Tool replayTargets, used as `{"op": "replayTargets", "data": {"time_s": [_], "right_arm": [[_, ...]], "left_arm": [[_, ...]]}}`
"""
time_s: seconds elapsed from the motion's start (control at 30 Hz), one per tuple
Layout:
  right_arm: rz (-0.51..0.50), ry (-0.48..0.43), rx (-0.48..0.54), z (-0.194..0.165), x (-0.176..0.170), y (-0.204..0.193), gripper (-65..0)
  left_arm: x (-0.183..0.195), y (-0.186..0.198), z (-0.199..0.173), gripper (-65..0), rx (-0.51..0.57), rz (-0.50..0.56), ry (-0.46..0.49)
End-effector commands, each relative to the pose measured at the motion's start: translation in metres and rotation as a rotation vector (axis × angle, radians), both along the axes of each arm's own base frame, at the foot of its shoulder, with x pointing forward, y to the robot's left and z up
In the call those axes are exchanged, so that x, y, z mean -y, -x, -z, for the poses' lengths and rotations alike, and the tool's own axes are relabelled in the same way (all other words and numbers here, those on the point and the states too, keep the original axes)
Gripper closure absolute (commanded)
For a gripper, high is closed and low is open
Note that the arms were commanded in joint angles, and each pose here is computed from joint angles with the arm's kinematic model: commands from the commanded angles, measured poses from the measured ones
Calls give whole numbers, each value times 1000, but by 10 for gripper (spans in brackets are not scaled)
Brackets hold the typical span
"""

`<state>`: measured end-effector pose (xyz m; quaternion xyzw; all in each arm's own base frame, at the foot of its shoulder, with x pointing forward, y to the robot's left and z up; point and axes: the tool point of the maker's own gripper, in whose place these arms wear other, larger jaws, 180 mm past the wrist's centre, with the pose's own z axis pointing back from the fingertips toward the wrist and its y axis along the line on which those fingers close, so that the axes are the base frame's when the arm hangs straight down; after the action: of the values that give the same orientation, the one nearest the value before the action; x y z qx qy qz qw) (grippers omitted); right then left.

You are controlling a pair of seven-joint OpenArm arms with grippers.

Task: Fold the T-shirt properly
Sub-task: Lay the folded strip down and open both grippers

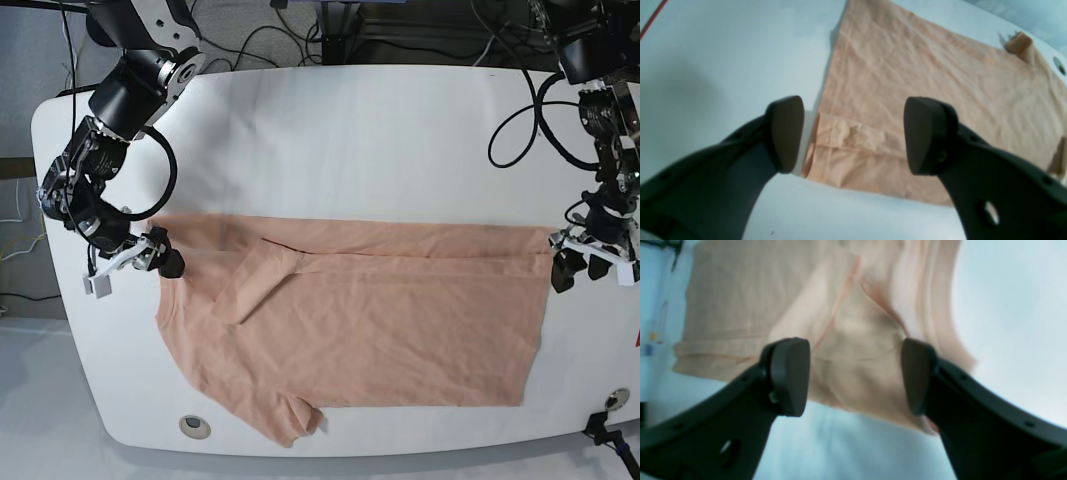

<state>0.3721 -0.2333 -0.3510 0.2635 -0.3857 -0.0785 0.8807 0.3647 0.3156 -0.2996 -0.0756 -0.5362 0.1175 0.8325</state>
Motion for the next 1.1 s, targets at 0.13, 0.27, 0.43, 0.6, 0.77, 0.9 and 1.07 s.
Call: {"op": "replayTargets", "data": {"time_s": [0.13,0.27,0.43,0.6,0.77,0.9,1.07], "right_arm": [[-130,238,127,-47,-5,-3,-414],[-166,320,172,-51,-6,7,-414],[-190,521,120,-27,7,15,-414],[-173,572,76,-10,20,20,-414],[-153,535,80,6,24,22,-414],[-137,490,61,23,25,24,-414],[-113,449,71,33,25,23,-414]], "left_arm": [[4,4,-28,-441,41,45,-195],[19,3,-21,-441,6,99,-295],[24,5,-19,-441,37,115,-327],[34,9,-14,-441,53,160,-331],[34,14,-10,-441,41,164,-331],[35,18,-5,-441,25,167,-330],[35,23,0,-441,12,169,-329]]}}
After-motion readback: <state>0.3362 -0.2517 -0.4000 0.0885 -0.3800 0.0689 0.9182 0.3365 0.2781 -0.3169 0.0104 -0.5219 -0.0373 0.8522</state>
